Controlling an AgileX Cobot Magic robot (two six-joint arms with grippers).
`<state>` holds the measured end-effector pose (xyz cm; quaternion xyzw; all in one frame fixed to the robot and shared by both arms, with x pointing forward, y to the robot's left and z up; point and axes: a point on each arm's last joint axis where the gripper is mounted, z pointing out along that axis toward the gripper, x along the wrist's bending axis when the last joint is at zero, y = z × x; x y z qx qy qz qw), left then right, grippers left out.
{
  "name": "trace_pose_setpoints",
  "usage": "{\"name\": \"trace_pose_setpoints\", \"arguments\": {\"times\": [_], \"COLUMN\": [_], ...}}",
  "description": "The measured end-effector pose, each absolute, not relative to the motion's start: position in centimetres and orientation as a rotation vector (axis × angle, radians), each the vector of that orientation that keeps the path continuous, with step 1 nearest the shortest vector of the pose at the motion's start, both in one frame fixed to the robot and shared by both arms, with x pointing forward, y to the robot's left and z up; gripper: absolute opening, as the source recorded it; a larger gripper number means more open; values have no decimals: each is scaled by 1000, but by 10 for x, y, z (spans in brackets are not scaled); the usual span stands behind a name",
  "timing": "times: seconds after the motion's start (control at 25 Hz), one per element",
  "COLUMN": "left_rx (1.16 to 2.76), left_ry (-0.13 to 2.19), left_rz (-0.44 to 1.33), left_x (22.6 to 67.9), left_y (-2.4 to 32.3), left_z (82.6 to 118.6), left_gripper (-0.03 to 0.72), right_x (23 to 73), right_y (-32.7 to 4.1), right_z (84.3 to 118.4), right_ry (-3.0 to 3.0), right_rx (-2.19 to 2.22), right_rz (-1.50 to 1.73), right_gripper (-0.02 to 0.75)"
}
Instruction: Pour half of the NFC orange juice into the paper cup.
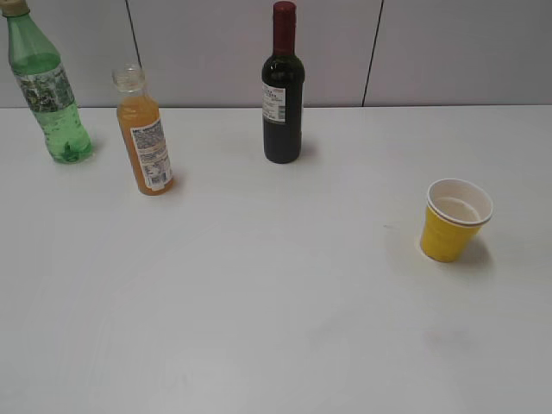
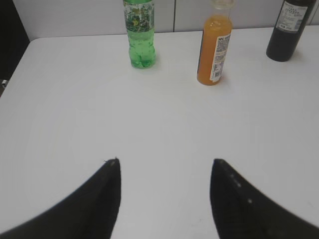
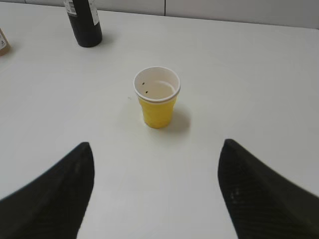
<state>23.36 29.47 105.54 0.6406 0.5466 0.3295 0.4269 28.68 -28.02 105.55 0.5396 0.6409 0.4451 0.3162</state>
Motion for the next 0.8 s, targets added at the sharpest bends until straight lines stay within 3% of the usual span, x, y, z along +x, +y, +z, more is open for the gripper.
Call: {"name": "trace_pose_setpoints", "arguments": {"times": [0.4,0.8], "left_rx": [1601,1601], "left_ry": [1366,1366], "left_rz": [823,823], "left_x": [234,234], "left_y": [295,295], "left_z": [1055,1055], "left_gripper": [437,437], "right_x": [329,356], "right_y": [-281,-288], "right_z": [1067,1026], "right_ry": [1537,1434], "right_rx": [1328,1411], "right_rz": [1229,1188], "right_gripper": [587,587]}}
